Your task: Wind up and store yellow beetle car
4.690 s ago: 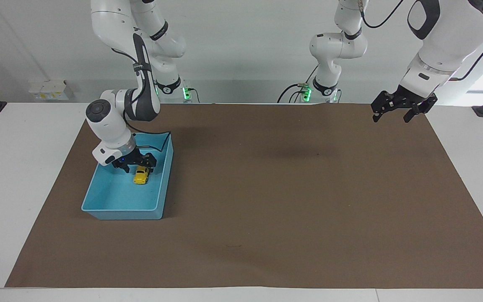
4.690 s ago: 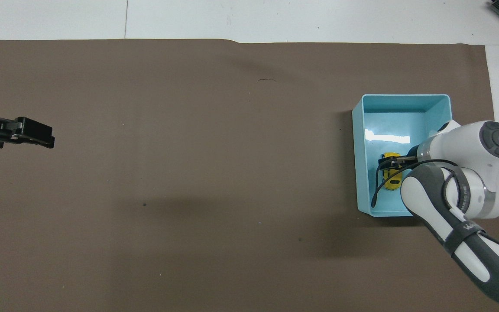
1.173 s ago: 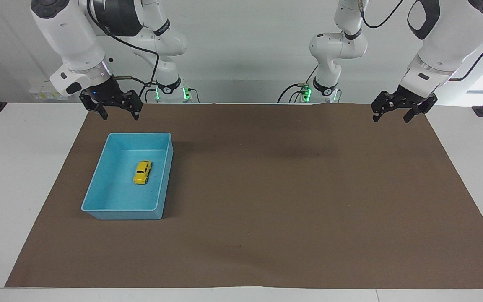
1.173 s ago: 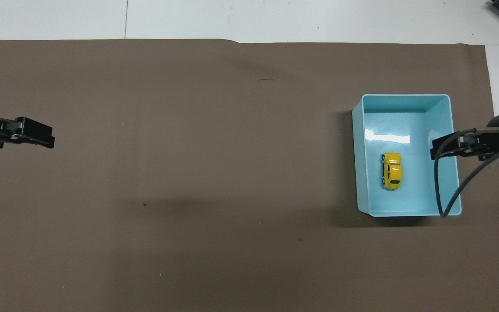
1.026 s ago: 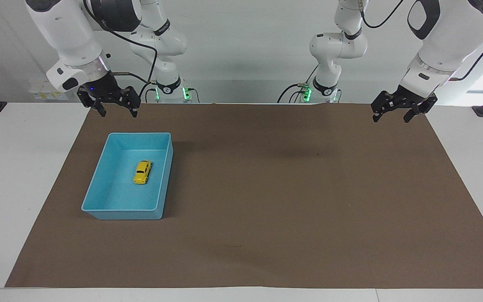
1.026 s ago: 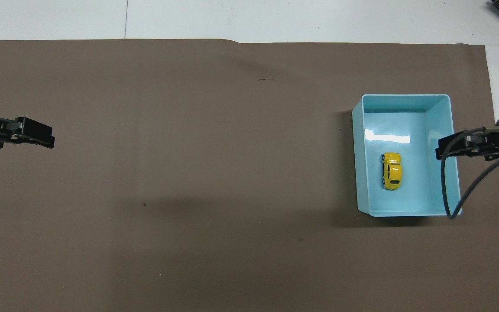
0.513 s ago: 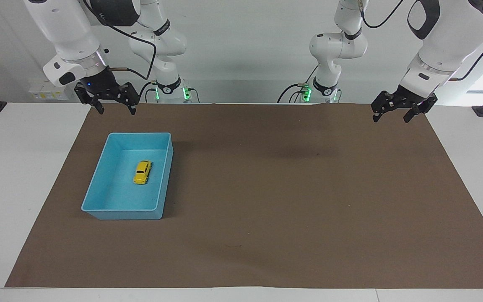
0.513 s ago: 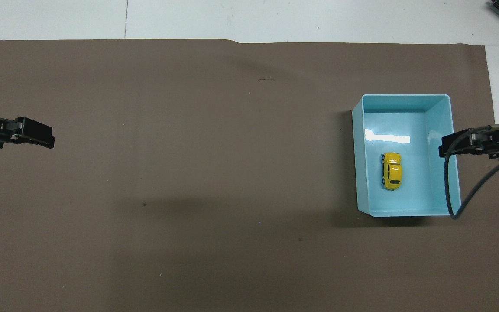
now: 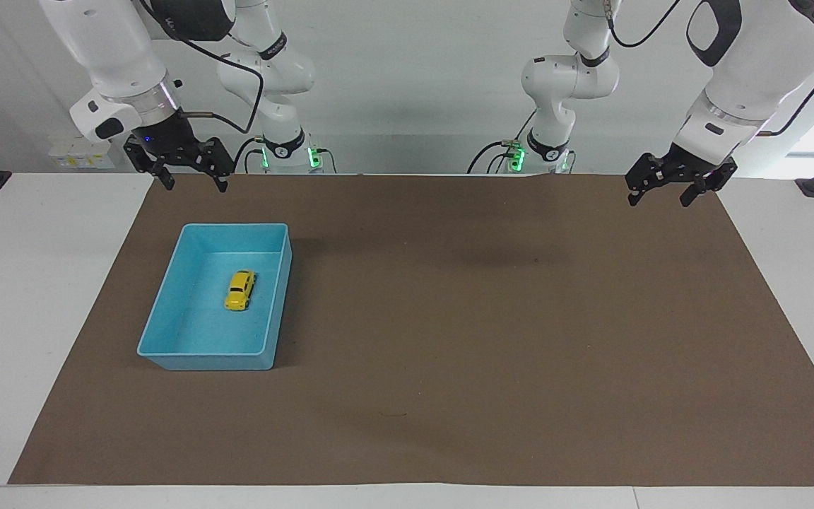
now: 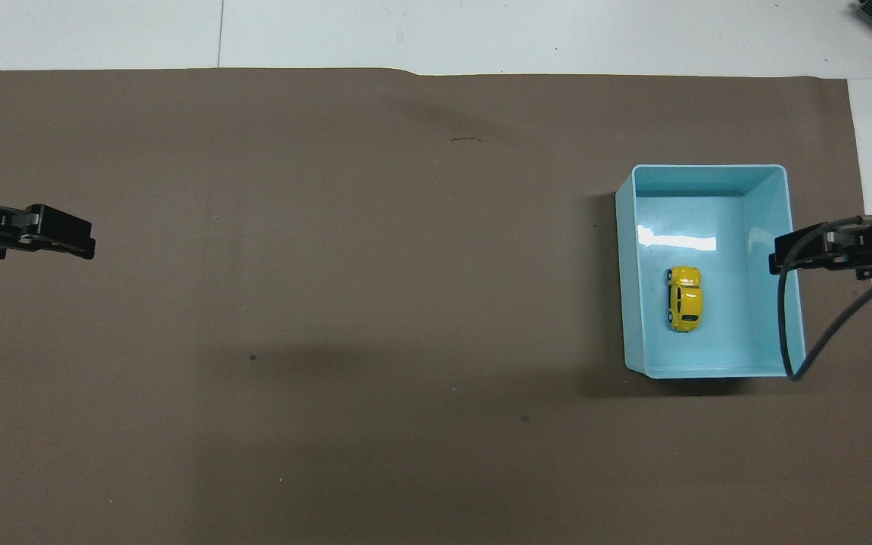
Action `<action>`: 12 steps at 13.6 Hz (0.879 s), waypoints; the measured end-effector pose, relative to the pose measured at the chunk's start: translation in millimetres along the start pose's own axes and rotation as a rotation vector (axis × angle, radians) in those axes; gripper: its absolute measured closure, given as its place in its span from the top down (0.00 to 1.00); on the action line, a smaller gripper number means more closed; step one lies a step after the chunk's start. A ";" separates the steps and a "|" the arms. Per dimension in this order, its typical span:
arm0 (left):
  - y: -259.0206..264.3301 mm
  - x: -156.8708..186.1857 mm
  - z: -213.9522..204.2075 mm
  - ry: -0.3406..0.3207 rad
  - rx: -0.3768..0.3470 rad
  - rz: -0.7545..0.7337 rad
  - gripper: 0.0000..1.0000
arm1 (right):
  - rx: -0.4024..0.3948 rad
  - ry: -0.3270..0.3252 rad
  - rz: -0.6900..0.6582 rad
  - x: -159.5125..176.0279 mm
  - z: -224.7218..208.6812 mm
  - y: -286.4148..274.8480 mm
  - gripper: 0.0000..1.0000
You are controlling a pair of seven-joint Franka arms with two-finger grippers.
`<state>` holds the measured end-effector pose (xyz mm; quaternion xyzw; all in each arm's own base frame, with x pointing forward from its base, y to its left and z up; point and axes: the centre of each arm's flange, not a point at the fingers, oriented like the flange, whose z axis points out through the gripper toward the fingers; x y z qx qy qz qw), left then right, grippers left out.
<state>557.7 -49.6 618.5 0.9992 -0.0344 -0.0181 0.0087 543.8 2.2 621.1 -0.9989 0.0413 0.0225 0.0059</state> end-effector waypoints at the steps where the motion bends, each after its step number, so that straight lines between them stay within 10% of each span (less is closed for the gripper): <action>1: 0.0 0.0 0.0 0.000 0.000 0.000 1.00 | 0.000 0.000 -0.004 -0.2 0.0 -2.1 1.00; 12: 0.0 0.0 0.0 0.000 0.000 0.000 1.00 | 0.000 -0.010 0.002 -1.0 0.8 1.1 1.00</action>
